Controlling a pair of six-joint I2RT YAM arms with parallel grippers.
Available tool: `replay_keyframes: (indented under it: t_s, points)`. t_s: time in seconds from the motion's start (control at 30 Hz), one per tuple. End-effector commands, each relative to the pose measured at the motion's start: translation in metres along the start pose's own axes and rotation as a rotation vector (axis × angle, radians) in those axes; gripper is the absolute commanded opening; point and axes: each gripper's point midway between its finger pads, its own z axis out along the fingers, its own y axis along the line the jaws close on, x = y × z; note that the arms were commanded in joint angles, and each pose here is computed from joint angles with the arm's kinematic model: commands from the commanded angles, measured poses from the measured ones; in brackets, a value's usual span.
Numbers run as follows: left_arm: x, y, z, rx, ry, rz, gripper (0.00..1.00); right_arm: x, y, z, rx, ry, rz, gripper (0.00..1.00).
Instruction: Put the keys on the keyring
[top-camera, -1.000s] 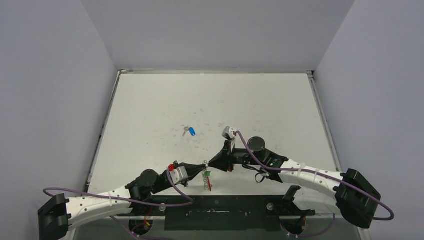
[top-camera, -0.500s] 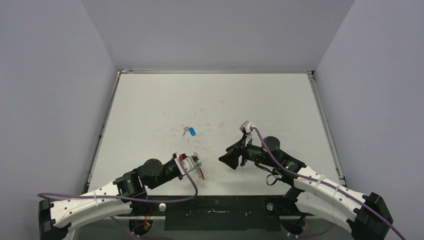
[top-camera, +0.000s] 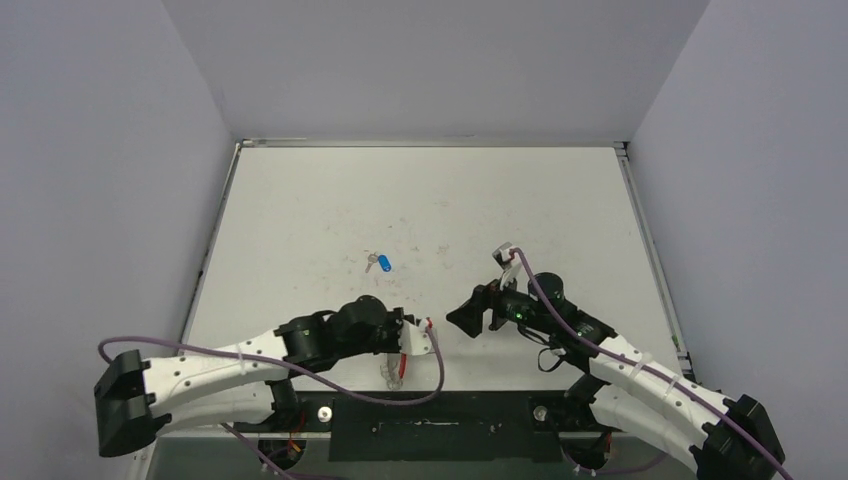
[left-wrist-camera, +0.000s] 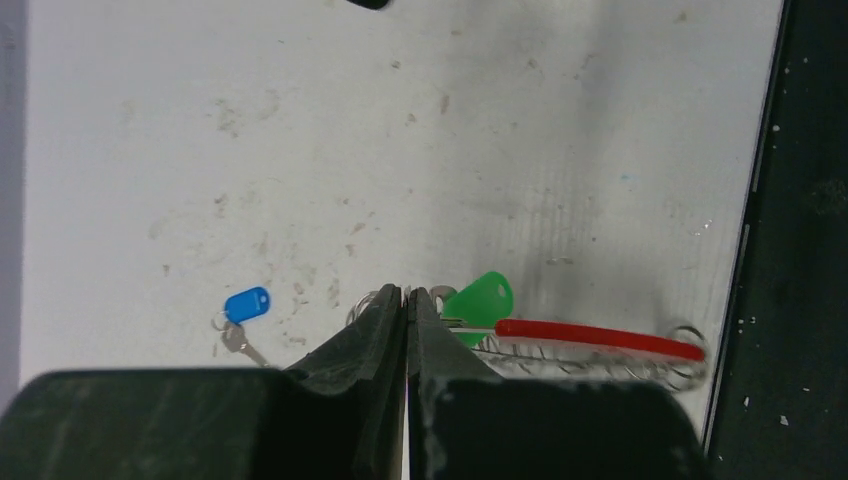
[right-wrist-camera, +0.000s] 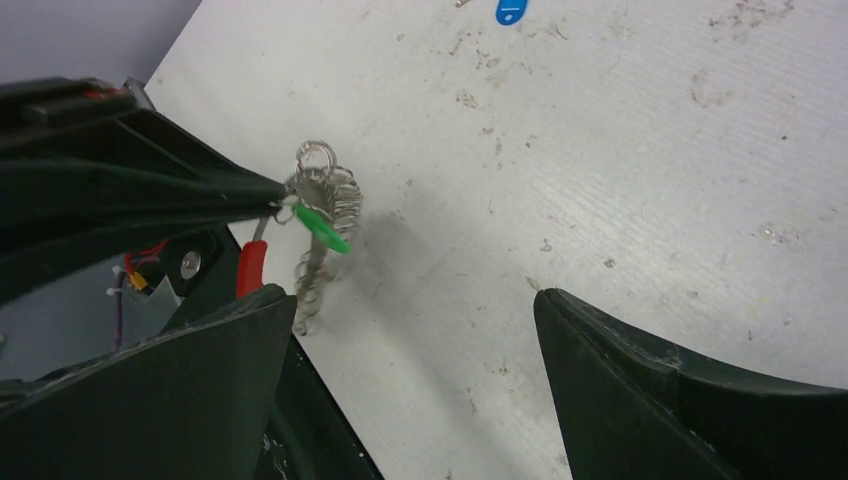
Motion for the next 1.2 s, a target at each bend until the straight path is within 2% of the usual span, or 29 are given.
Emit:
replay_keyframes:
  t_s: [0.0, 0.1, 0.23, 0.33, 0.4, 0.57, 0.67, 0.77, 0.87, 1.03, 1.17]
  points:
    - [-0.023, -0.023, 0.041, 0.147, -0.076, 0.074, 0.0, -0.002, -0.012, -0.006, 0.057, -0.031, 0.053, 0.96]
    - [-0.03, -0.043, 0.068, 0.24, -0.102, 0.076, 0.0, 0.001, -0.021, -0.01, 0.088, -0.028, 0.075, 0.99]
    - [-0.051, -0.054, 0.09, 0.281, -0.163, 0.073, 0.01, 0.001, -0.028, -0.014, 0.108, -0.029, 0.095, 1.0]
    - [-0.066, -0.049, 0.093, 0.244, -0.191, 0.022, 0.26, 0.012, -0.034, -0.017, 0.13, 0.003, 0.123, 1.0]
    - [-0.073, -0.038, 0.09, 0.177, -0.21, -0.073, 0.43, 0.016, -0.036, -0.016, 0.129, 0.014, 0.131, 1.0]
    - [-0.069, -0.012, 0.066, -0.017, -0.288, -0.346, 0.73, 0.031, -0.037, -0.012, 0.117, 0.067, 0.174, 1.0]
    - [-0.054, 0.0, 0.046, -0.122, -0.311, -0.556, 0.84, 0.036, -0.033, -0.008, 0.086, 0.089, 0.199, 1.0]
    - [-0.025, 0.003, 0.027, -0.215, -0.255, -0.803, 0.87, 0.042, -0.028, -0.005, 0.054, 0.107, 0.215, 0.97]
    - [0.003, -0.002, 0.013, -0.285, -0.172, -1.086, 0.82, 0.047, -0.025, -0.001, 0.028, 0.121, 0.218, 0.91]
    - [0.046, -0.046, 0.006, -0.249, 0.012, -1.362, 0.72, 0.054, -0.018, 0.008, -0.007, 0.153, 0.216, 0.81]
    - [0.067, -0.076, 0.006, -0.19, 0.126, -1.455, 0.64, 0.066, -0.012, 0.019, -0.031, 0.201, 0.21, 0.69]
